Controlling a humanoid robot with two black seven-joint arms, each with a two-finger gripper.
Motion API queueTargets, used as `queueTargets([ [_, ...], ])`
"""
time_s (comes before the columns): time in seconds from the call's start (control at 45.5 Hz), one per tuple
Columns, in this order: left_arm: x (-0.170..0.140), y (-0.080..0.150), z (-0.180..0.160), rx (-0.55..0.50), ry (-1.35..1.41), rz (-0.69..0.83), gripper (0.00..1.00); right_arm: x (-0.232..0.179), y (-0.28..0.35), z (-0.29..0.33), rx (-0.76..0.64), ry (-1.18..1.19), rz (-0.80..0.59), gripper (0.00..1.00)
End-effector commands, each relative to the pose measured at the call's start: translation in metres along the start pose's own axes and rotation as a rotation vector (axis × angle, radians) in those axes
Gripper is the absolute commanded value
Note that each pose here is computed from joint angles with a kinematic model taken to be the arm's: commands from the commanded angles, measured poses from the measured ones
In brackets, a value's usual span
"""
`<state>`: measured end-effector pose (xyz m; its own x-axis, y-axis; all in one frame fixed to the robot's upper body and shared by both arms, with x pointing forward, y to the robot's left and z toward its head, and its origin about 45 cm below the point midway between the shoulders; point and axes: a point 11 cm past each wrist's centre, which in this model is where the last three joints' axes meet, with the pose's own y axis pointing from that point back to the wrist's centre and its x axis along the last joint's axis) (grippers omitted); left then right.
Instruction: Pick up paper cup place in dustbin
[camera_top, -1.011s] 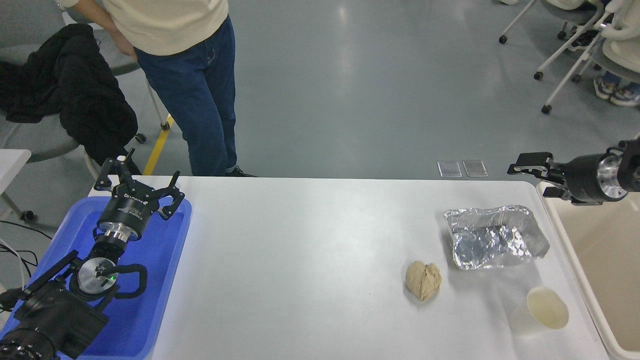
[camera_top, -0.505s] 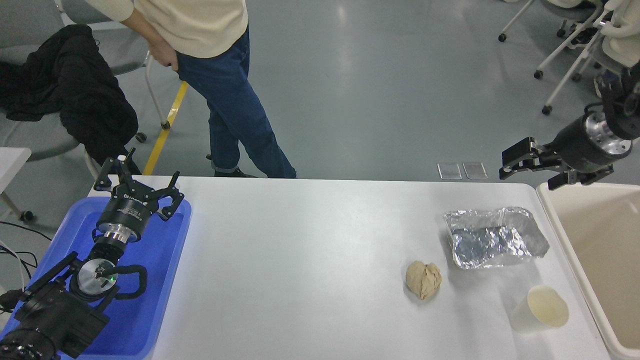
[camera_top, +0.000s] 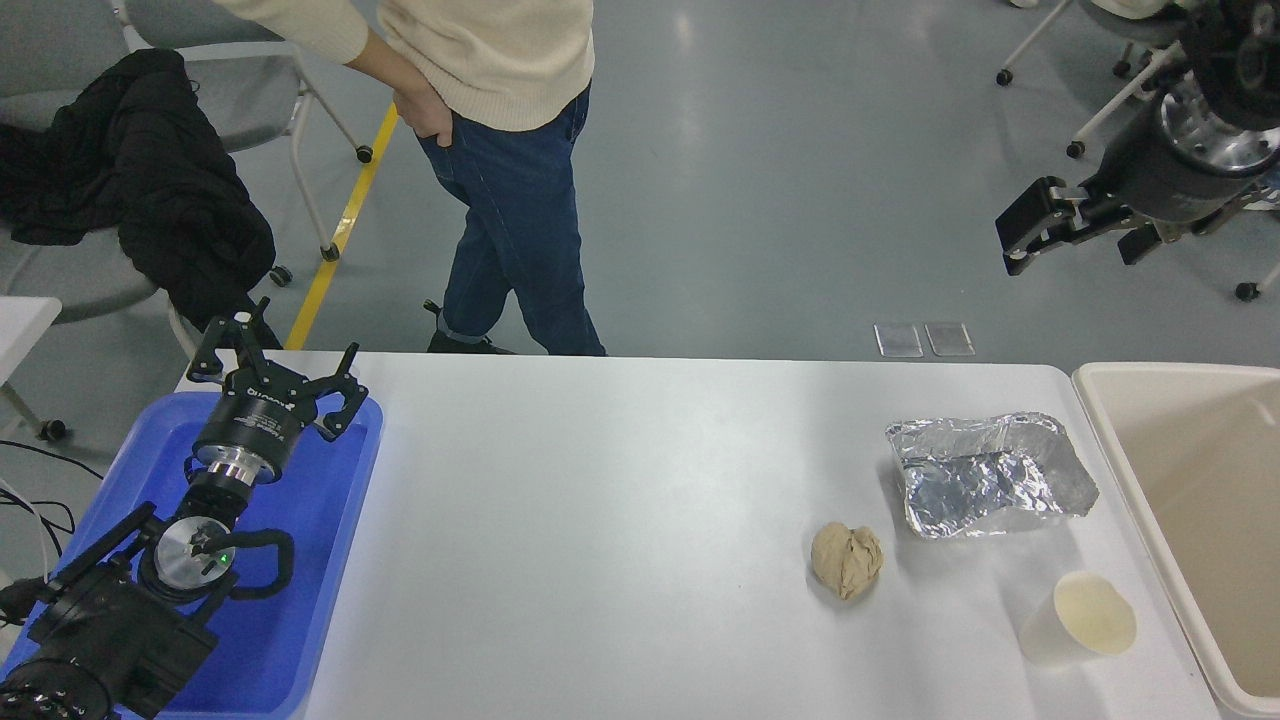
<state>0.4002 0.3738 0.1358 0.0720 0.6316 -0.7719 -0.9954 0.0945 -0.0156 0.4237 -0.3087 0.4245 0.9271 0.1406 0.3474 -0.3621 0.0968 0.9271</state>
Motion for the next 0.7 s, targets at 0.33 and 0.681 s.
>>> queueTargets([
  [0.33, 0.000, 0.000, 0.000, 0.000, 0.000, -0.001, 1.00, -0.014, 0.010, 0.020, -0.070, 0.002, -0.034, 1.00],
  [0.681, 0.000, 0.000, 0.000, 0.000, 0.000, 0.000, 1.00, -0.070, -0.027, 0.093, -0.101, -0.175, -0.161, 1.00],
])
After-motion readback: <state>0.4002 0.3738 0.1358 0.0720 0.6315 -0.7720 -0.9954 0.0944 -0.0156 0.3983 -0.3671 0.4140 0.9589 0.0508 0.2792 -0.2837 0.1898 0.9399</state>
